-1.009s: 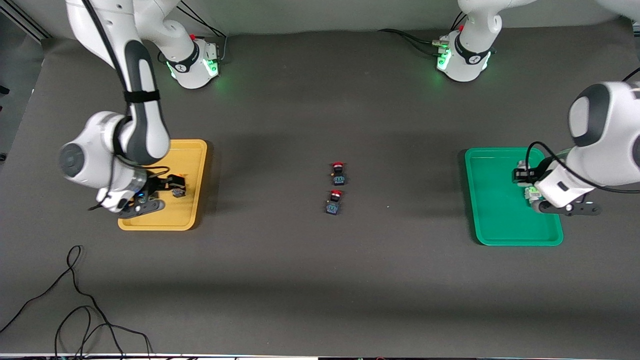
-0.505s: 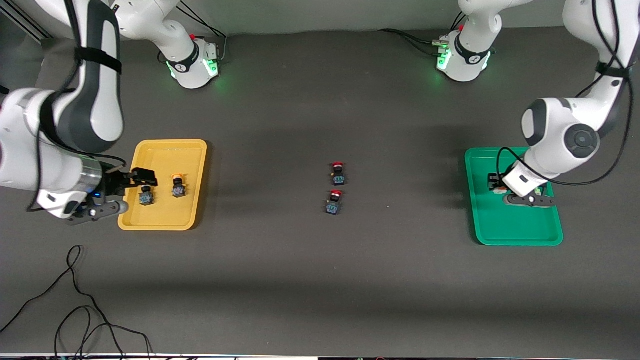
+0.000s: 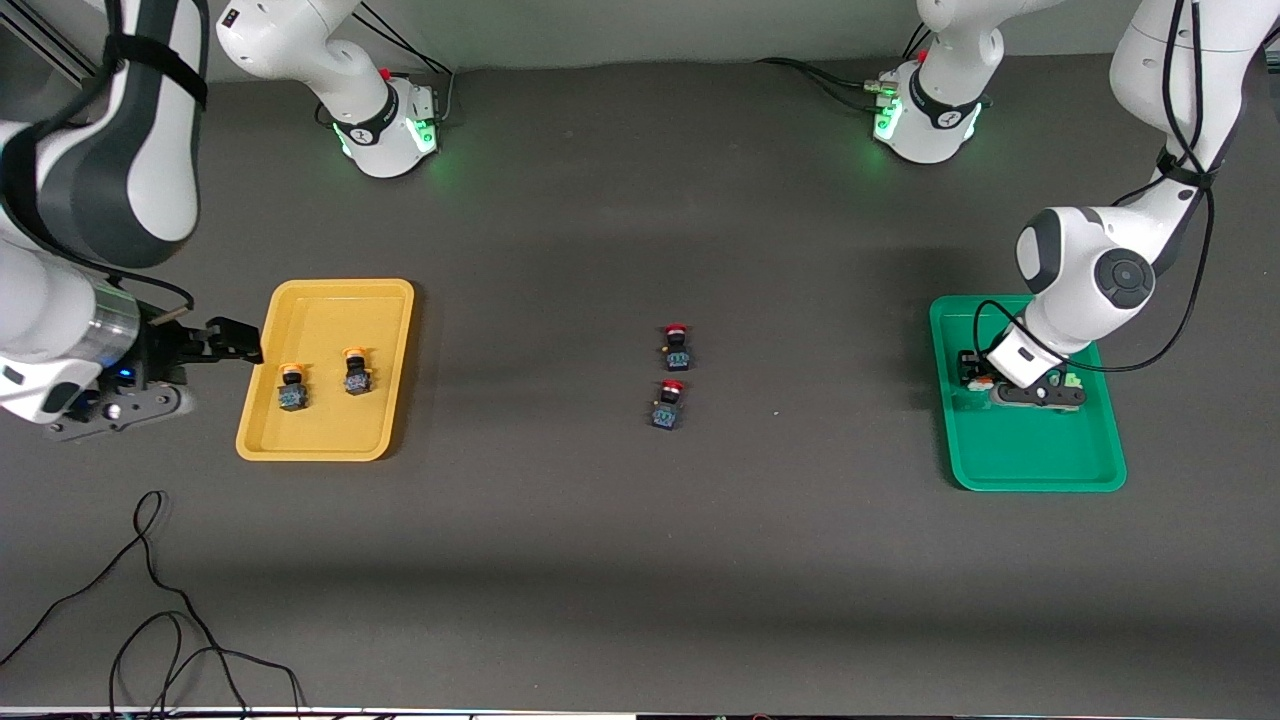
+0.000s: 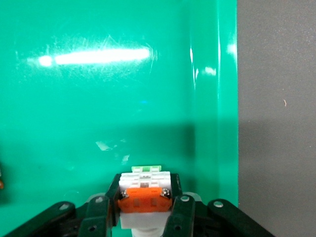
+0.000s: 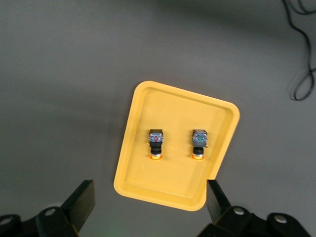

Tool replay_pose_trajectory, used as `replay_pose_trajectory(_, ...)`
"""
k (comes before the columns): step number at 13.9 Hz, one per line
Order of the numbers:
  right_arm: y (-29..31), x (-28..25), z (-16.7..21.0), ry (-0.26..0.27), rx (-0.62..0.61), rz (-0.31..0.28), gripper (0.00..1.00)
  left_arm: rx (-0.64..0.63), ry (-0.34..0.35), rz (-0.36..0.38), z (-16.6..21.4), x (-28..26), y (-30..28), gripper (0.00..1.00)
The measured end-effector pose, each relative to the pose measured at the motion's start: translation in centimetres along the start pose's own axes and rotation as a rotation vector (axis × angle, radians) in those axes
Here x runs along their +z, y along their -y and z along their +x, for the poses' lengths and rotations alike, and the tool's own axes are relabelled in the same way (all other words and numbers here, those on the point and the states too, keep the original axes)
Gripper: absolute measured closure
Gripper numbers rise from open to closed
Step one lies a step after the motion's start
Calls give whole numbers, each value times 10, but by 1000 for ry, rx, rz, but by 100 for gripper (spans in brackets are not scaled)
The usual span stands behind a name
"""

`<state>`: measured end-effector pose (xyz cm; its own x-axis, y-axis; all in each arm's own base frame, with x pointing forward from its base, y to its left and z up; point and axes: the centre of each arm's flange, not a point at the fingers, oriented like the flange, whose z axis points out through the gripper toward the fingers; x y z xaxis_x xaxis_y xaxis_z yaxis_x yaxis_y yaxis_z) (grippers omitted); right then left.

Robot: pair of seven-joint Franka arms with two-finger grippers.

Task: Place green and yellow buttons in trays
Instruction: 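Release the blue switch in the yellow tray while the left gripper lowers the orange switch, then open the left gripper over the green tray and lift away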

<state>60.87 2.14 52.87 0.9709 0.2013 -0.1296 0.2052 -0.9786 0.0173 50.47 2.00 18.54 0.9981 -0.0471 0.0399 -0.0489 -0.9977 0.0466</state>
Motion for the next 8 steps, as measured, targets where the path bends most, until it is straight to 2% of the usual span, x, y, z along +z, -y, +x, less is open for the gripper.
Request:
replay_pose_trajectory(2, -3, -4, -5, 15, 30, -5, 0, 1, 0, 0, 0, 0, 0, 56)
replay_pose_trajectory(4, -6, -12, -12, 12, 57, -1, 0, 1, 4, 0, 0, 0, 0, 37)
replay_pose_trajectory(7, -15, -27, -29, -7, 92, 40, 0, 4, 38, 11, 9, -20, 1, 5)
replay_pose_trajectory(8, -20, -30, -36, -13, 101, 51, 0, 8, 61, 22, 16, -41, 1, 0)
